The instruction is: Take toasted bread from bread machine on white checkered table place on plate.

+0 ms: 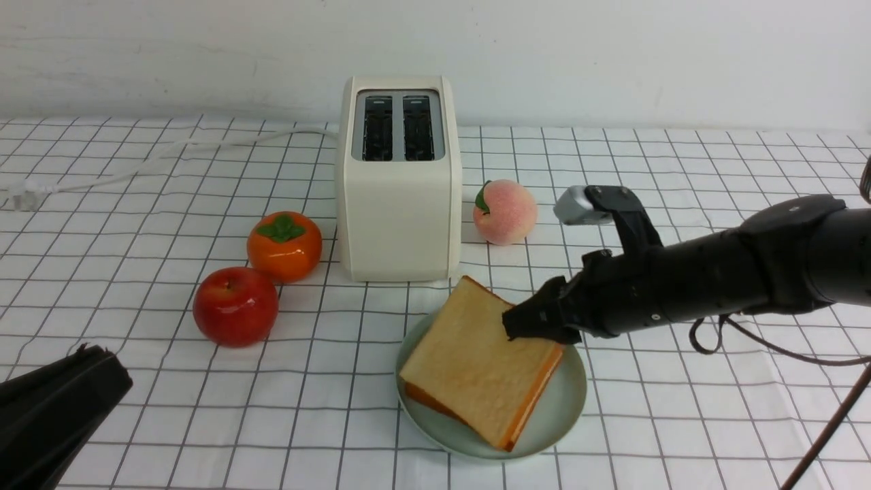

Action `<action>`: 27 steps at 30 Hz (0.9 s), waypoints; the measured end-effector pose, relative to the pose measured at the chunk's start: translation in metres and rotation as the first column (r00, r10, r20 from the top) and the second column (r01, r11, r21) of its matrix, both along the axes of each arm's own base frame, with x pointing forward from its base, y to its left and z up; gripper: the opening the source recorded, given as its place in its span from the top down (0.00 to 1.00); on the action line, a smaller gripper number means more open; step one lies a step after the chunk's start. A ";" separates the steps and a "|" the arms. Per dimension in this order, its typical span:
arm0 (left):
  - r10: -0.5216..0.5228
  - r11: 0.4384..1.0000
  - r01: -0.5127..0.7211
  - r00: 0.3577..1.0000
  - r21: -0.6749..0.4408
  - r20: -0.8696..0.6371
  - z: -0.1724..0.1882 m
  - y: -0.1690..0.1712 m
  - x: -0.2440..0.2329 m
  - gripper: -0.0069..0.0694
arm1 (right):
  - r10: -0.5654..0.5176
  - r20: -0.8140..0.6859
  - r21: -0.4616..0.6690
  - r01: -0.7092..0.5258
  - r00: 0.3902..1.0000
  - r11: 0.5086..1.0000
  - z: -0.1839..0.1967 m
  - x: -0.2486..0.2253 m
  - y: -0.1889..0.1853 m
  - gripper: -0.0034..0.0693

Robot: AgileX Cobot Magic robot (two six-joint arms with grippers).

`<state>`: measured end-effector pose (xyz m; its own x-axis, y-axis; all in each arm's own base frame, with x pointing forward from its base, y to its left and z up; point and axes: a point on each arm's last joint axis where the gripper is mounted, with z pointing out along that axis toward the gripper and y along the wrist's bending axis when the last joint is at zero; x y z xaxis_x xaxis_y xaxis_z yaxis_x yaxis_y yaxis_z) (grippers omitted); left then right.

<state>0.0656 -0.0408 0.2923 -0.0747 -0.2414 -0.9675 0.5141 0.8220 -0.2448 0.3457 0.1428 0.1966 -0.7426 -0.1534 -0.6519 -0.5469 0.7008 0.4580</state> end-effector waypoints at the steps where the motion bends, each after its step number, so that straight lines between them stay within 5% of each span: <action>1: 0.000 1.000 0.000 1.000 0.000 0.000 0.000 0.000 0.000 0.87 | 0.009 0.036 -0.046 -0.008 0.999 0.999 0.002 0.004 -0.002 0.31; 5: 0.000 1.000 0.000 1.000 0.000 0.000 0.000 0.000 0.000 0.87 | 0.047 0.121 -0.116 -0.033 0.992 0.993 0.022 0.012 -0.003 0.14; 9: 0.000 1.000 0.000 1.000 0.000 0.000 0.000 0.000 0.000 0.87 | 0.027 0.132 -0.132 -0.009 0.991 0.991 0.053 0.012 -0.005 0.18; 12: 0.000 1.000 0.000 1.000 0.000 0.000 0.000 0.000 0.000 0.87 | 0.024 0.084 -0.158 -0.010 0.996 0.987 0.075 0.003 -0.009 0.30; 19: 0.009 1.000 -0.009 1.000 -0.003 0.004 0.000 0.001 0.000 0.91 | -0.127 -0.008 -0.333 0.117 0.992 0.936 0.159 -0.070 -0.046 0.89; 21: 0.006 1.000 -0.006 1.000 -0.003 0.005 0.000 0.001 0.000 0.93 | -0.176 0.019 -0.350 0.172 0.984 0.921 0.177 -0.095 -0.057 0.96; 27: 0.003 1.000 -0.003 1.000 -0.010 0.020 0.002 0.002 -0.003 0.93 | -0.246 0.084 -0.340 0.260 0.966 0.904 0.195 -0.156 -0.078 0.96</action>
<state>0.0626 -0.0390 0.2940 -0.0549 -0.2516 -0.9663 0.5163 0.8212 -0.2431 0.1897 0.0651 0.3920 -0.7622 -0.1841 -0.6207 -0.3425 0.9282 0.1453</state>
